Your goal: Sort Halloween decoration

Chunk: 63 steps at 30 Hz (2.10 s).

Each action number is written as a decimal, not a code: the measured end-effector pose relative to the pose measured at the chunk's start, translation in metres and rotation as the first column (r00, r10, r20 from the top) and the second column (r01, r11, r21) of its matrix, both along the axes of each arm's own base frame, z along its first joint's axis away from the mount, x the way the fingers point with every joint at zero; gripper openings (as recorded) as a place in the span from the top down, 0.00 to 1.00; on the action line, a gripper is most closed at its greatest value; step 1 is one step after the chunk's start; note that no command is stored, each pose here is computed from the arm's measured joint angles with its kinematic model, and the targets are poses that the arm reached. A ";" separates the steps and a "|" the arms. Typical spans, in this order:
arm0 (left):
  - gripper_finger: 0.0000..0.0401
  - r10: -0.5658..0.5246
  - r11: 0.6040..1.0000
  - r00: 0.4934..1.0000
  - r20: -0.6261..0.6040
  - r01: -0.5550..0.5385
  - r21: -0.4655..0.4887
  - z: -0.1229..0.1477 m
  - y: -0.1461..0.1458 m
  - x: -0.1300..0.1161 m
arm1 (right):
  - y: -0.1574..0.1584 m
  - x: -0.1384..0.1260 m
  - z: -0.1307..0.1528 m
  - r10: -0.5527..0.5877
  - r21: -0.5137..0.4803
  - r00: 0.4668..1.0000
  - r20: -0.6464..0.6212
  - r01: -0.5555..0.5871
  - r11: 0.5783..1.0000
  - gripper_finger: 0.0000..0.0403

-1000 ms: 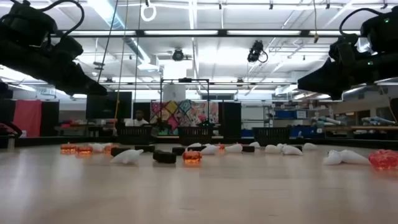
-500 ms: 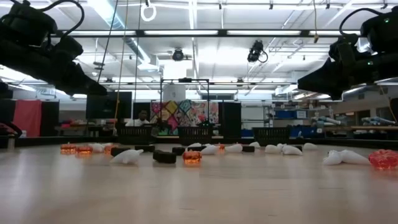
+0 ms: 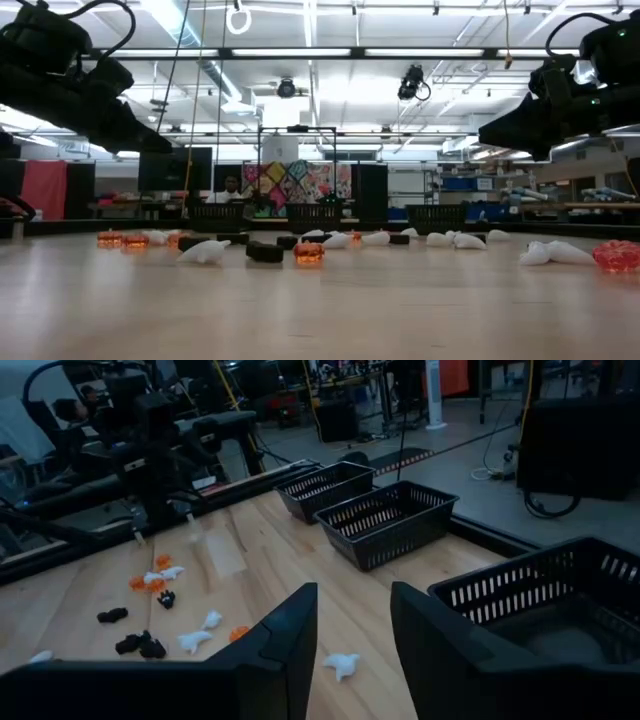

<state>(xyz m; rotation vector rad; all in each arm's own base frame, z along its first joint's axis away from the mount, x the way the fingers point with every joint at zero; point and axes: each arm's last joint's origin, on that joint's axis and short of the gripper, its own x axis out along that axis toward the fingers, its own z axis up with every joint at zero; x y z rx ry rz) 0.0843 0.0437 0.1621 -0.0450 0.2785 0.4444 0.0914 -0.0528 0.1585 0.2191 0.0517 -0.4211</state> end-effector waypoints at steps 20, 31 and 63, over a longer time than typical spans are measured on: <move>0.71 0.000 1.000 1.000 0.000 0.000 0.000 0.000 0.000 0.000 | 0.000 0.000 0.000 0.000 0.000 1.000 0.000 0.000 1.000 0.67; 0.71 0.000 1.000 1.000 0.000 0.000 0.000 0.000 0.000 0.000 | 0.000 0.000 0.000 0.000 0.000 1.000 0.000 0.000 1.000 0.67; 0.71 0.034 0.998 0.897 0.441 -0.008 -0.059 0.037 0.001 0.003 | 0.000 -0.003 0.034 -0.037 0.076 0.911 0.411 0.006 0.997 0.67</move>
